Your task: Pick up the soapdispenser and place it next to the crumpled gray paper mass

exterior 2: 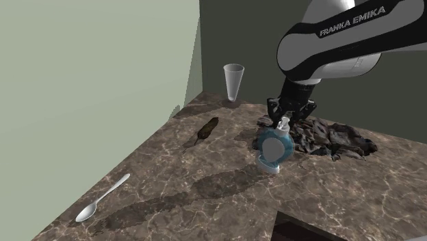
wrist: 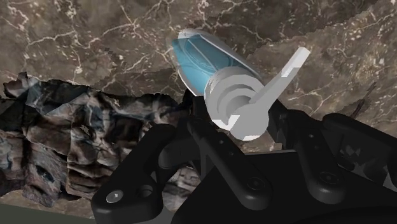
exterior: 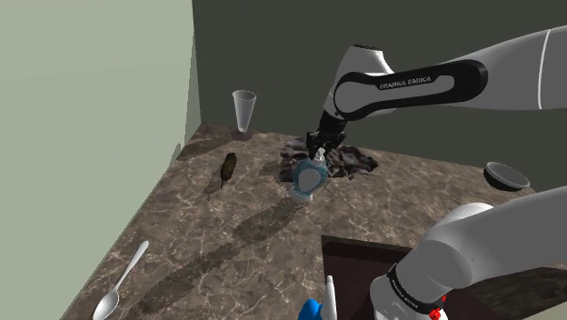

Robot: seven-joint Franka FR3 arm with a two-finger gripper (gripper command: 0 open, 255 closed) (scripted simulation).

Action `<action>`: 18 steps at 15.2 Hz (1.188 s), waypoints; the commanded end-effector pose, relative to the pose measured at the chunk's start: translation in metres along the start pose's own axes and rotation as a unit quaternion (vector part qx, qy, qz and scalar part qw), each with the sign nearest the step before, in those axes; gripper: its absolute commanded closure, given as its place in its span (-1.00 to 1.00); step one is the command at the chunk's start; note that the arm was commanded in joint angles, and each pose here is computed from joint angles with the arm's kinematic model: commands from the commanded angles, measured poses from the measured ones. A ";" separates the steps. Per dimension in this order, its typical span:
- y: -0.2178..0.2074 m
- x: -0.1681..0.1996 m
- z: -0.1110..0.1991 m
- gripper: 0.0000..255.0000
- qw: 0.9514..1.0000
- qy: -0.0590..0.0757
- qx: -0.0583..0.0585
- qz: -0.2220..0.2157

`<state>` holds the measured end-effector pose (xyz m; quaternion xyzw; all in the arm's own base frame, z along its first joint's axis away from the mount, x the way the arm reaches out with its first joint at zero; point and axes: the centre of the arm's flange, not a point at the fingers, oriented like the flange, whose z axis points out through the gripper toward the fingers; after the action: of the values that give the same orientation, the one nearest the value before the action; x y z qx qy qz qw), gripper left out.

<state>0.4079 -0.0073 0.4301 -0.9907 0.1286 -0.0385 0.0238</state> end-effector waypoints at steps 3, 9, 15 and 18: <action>0.000 0.000 0.000 -1.00 1.000 0.000 0.000 0.000; 0.000 0.000 -0.040 -1.00 1.000 0.000 0.000 0.000; 0.000 0.000 -0.050 -1.00 1.000 0.000 0.000 0.000; 0.000 0.000 -0.050 -1.00 1.000 0.000 0.000 0.000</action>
<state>0.4038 -0.0091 0.4800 -0.9907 0.1286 -0.0388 0.0239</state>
